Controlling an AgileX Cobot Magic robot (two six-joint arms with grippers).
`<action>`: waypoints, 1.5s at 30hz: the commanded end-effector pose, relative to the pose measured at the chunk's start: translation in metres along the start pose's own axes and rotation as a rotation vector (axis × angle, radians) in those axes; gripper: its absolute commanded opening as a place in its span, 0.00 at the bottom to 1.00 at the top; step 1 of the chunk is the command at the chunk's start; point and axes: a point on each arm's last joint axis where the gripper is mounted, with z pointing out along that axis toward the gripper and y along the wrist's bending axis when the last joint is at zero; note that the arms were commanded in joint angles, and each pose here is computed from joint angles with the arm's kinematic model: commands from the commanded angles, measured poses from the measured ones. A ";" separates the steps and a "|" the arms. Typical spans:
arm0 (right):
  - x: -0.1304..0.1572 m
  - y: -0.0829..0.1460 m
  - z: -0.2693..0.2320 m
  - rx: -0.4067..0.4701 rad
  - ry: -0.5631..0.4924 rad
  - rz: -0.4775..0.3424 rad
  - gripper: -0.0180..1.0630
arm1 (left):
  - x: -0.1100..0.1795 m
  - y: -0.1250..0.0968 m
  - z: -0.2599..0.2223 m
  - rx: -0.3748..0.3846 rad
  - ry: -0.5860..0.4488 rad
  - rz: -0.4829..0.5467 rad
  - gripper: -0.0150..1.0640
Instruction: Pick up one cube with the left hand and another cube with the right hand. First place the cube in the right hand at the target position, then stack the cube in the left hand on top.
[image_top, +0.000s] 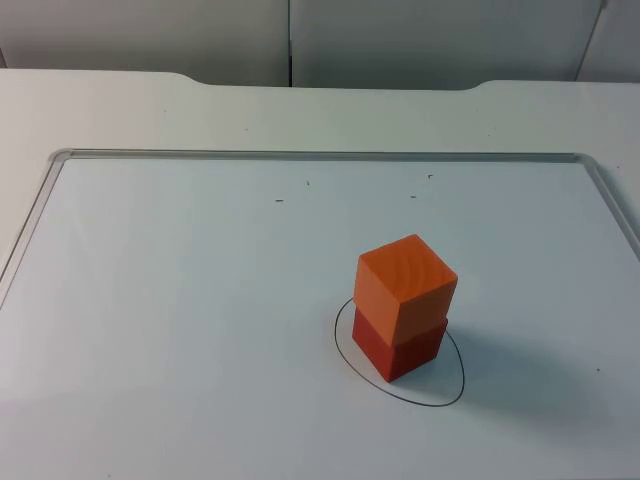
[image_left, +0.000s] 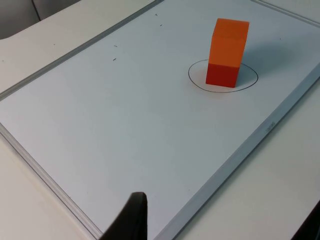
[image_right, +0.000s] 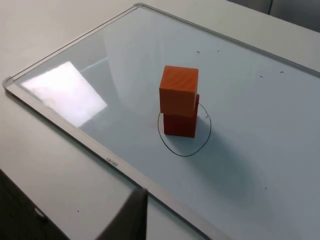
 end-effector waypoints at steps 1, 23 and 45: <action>0.001 0.001 0.001 0.004 -0.008 0.009 0.99 | 0.000 -0.001 -0.001 0.013 -0.016 -0.002 0.99; 0.002 0.006 -0.001 0.542 0.016 0.290 0.99 | -0.001 -0.001 -0.001 0.011 -0.017 -0.001 0.99; 0.002 0.006 -0.001 0.615 0.020 0.328 0.99 | 0.000 -0.006 -0.002 -0.319 0.004 -0.193 0.99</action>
